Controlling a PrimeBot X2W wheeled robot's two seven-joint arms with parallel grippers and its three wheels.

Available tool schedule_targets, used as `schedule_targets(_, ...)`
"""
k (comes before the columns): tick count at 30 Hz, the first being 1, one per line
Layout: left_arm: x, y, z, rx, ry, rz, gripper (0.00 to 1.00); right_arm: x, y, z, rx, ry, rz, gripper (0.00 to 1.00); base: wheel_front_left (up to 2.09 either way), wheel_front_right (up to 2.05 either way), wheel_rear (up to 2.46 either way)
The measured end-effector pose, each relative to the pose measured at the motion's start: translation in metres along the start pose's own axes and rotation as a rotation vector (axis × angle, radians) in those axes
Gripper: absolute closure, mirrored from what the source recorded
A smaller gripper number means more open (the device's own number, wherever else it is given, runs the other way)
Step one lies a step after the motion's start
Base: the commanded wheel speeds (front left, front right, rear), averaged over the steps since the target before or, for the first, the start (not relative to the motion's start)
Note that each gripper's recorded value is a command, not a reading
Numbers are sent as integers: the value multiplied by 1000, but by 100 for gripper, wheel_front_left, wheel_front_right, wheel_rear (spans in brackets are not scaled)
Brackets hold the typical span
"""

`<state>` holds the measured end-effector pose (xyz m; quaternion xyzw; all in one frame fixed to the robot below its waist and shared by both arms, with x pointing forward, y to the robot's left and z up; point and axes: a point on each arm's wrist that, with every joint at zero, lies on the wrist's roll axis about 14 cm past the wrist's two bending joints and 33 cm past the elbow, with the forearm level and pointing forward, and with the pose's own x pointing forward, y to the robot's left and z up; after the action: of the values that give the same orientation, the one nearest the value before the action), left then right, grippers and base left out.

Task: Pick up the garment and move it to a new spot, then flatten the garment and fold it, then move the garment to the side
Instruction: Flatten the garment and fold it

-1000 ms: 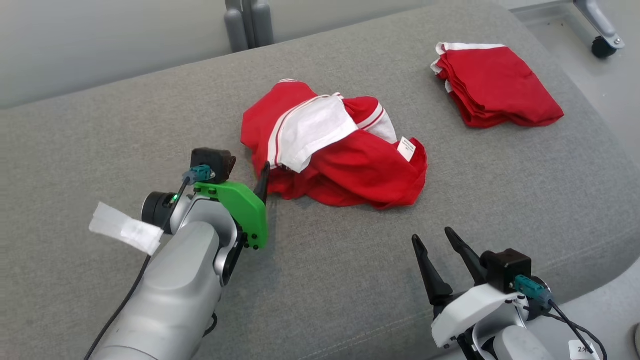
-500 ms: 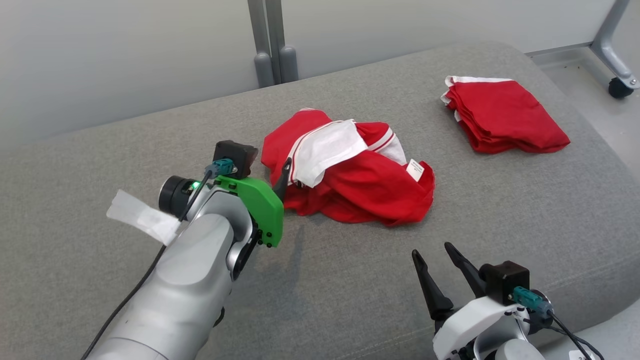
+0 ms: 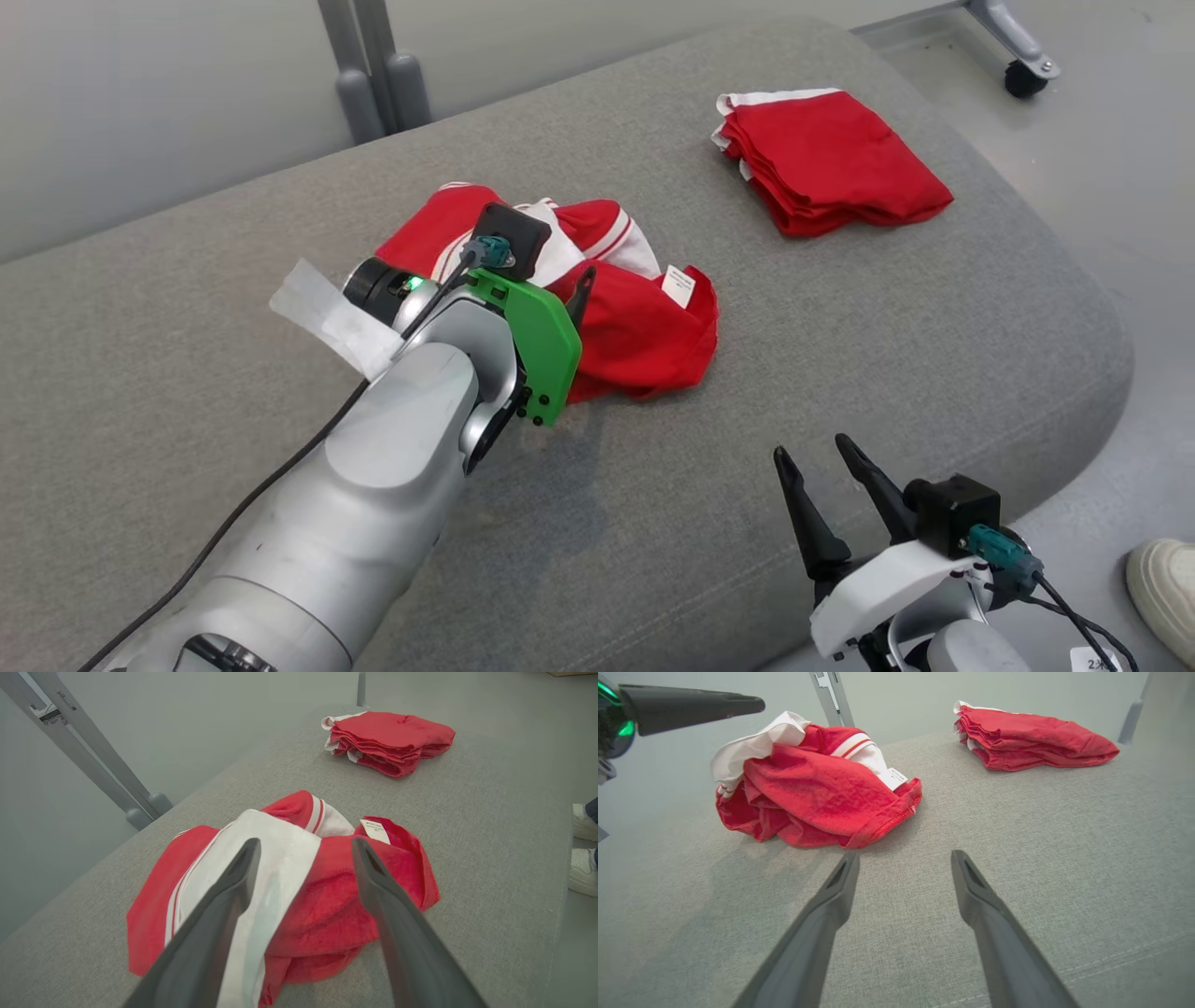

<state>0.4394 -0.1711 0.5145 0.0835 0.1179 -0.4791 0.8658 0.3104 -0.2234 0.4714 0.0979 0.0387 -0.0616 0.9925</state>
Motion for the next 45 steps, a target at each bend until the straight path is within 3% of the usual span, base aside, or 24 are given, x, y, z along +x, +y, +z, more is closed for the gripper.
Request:
schedule_targets(6, 22, -9, -23, 0, 67, -30, 0, -6, -20, -9, 7, 23, -73, 0, 0, 0, 0)
schedule_targets(11, 34, 2, -27, 0, 43, 5, 0, -6, -30, -14, 5, 38, -108, 0, 0, 0, 0)
schedule_targets(12, 36, 4, -27, -2, 36, 12, 23, -6, -31, -14, 4, 40, -111, 0, 0, 0, 0)
schedule_targets(14, 37, 8, -26, -8, 20, 20, 100, -4, -31, -17, 4, 47, -111, 0, 0, 0, 0)
schedule_targets(23, 21, 45, 26, -138, -215, 114, 100, 8, -18, -18, 4, 48, -62, 0, 0, 0, 0)
schedule_targets(29, -21, 115, 41, -203, -328, 319, 100, 15, -6, -20, -4, 53, -17, 0, 0, 0, 0)
schedule_targets(38, -125, 194, -26, -315, -306, 662, 100, 28, 27, -20, -13, 63, 93, 0, 0, 0, 0)
schedule_targets(45, -203, 210, -85, -383, -248, 875, 100, 35, 54, -19, -18, 67, 179, 0, 0, 0, 0)
